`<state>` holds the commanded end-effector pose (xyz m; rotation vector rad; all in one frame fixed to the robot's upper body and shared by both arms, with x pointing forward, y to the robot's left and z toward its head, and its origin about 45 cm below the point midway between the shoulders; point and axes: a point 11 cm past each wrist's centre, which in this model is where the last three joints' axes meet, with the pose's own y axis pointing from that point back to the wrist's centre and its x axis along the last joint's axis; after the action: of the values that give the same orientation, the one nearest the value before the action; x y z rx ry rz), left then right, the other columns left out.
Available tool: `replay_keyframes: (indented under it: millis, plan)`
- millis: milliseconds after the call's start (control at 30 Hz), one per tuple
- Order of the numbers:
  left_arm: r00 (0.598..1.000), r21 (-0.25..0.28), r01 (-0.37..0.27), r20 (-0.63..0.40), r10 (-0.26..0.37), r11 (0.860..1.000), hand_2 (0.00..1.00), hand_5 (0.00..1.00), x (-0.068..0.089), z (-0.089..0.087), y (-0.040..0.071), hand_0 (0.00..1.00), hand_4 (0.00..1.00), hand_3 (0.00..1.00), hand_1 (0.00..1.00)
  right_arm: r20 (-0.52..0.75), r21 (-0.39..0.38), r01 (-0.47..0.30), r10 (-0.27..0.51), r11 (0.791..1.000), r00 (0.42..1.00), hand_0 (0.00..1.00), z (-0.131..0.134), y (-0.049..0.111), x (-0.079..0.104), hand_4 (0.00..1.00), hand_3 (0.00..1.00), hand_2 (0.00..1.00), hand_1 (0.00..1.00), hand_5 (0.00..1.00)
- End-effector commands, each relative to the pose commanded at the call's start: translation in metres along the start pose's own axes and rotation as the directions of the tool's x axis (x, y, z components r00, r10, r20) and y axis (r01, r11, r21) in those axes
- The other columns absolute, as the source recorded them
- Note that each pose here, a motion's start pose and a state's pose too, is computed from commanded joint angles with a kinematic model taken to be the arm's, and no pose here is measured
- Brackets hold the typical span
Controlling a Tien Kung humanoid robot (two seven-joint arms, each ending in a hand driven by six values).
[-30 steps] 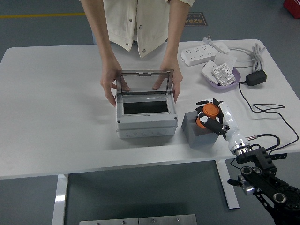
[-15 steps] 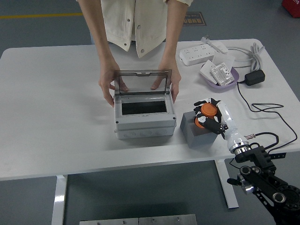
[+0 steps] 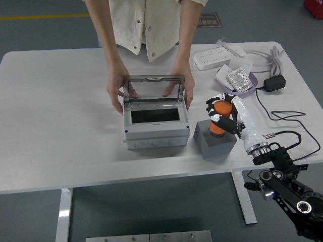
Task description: Fetch the battery,place it into the box,close the lid of the box
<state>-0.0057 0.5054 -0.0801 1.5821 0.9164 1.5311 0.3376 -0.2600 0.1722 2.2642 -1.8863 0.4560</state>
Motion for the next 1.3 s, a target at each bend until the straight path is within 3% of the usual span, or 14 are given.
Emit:
replay_keyframes:
  millis: [267, 600, 1067, 1300]
  plan:
    - [1.0, 0.002, -0.001, 0.0, 0.001, 1.0, 0.57, 0.041, 0.001, 0.0, 0.0, 0.629, 0.237, 0.53, 0.743, -0.124, 0.033, 0.041, -0.037, 0.999, 0.992, 0.304, -0.017, -0.023, 0.001, 0.002, 0.218, 0.226, 0.266, 0.002]
    - [1.0, 0.007, -0.004, -0.002, 0.004, 1.0, 0.571, 0.043, 0.003, -0.001, 0.0, 0.629, 0.238, 0.53, 0.743, -0.345, 0.053, 0.159, -0.132, 0.986, 0.929, 0.284, -0.044, -0.055, -0.013, 0.002, 0.218, 0.219, 0.259, 0.002]
    - [1.0, 0.017, -0.009, -0.003, 0.009, 1.0, 0.571, 0.045, 0.006, -0.002, 0.0, 0.629, 0.241, 0.53, 0.743, -0.411, 0.023, 0.29, -0.256, 0.957, 0.875, 0.267, -0.055, -0.076, -0.062, 0.002, 0.221, 0.213, 0.245, 0.002]
    - [1.0, 0.025, -0.012, -0.002, 0.012, 1.0, 0.571, 0.046, 0.008, -0.005, 0.0, 0.629, 0.24, 0.529, 0.744, -0.532, -0.057, 0.367, -0.339, 0.928, 0.776, 0.266, -0.055, -0.09, -0.085, 0.002, 0.221, 0.213, 0.244, 0.002]
